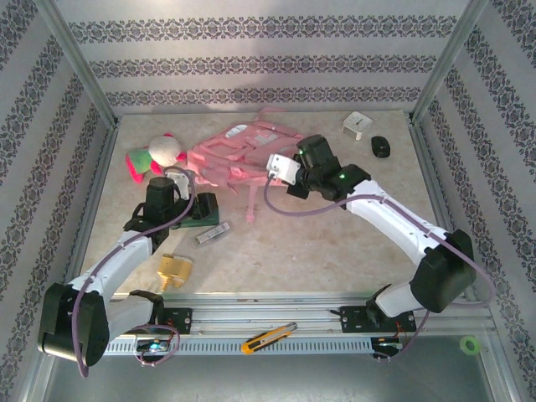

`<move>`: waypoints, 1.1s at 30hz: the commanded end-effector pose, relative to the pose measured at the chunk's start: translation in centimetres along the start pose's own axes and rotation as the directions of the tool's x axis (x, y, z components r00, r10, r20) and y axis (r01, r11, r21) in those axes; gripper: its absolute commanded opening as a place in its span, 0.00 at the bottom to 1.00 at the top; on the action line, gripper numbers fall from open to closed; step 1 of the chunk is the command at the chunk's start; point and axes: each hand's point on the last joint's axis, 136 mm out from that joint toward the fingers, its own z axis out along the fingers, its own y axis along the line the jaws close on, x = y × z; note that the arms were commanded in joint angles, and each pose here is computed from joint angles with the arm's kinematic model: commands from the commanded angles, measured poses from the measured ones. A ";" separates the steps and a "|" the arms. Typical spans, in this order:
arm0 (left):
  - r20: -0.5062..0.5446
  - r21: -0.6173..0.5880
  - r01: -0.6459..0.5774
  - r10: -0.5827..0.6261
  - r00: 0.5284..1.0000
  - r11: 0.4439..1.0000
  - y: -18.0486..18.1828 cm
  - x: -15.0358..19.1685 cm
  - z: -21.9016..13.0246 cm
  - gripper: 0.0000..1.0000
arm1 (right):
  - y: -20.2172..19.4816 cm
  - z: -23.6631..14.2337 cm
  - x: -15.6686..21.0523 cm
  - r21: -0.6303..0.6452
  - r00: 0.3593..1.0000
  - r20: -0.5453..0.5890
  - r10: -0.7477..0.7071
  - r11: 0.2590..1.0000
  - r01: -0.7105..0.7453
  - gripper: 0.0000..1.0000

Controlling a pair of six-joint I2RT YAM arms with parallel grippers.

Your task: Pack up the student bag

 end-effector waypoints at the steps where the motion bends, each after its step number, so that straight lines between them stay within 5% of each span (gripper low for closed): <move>1: 0.078 0.214 -0.035 0.018 0.997 0.976 -3.8 -1.5 -0.4 0.60 | 1.0 -1.5 -2.5 -0.097 0.986 0.050 0.158 0.983 -0.153 0.00; 19: 0.217 0.294 -0.151 0.088 0.972 0.944 -6.5 -3.2 4.0 0.59 | 1.7 -2.0 -4.7 -0.162 0.934 0.106 0.341 0.933 -0.322 0.00; 24: 0.278 0.226 -0.141 0.075 0.958 0.964 -5.4 -4.4 4.7 0.45 | 2.0 -1.8 -4.9 -0.175 0.932 0.103 0.346 0.929 -0.326 0.00; 27: 0.277 0.209 -0.139 0.077 0.958 0.968 -5.2 -4.7 4.8 0.15 | 1.9 -1.6 -4.8 -0.166 0.929 0.096 0.358 0.926 -0.339 0.00; 29: 0.262 0.243 -0.154 0.088 0.961 0.958 -6.0 -4.4 4.7 0.04 | 1.5 -1.4 -4.5 -0.140 0.921 0.084 0.381 0.919 -0.368 0.00; 33: 0.220 0.359 -0.201 0.127 0.967 0.911 -8.4 -3.2 3.9 0.00 | 0.3 -0.5 -3.8 -0.052 0.893 0.048 0.447 0.894 -0.445 0.00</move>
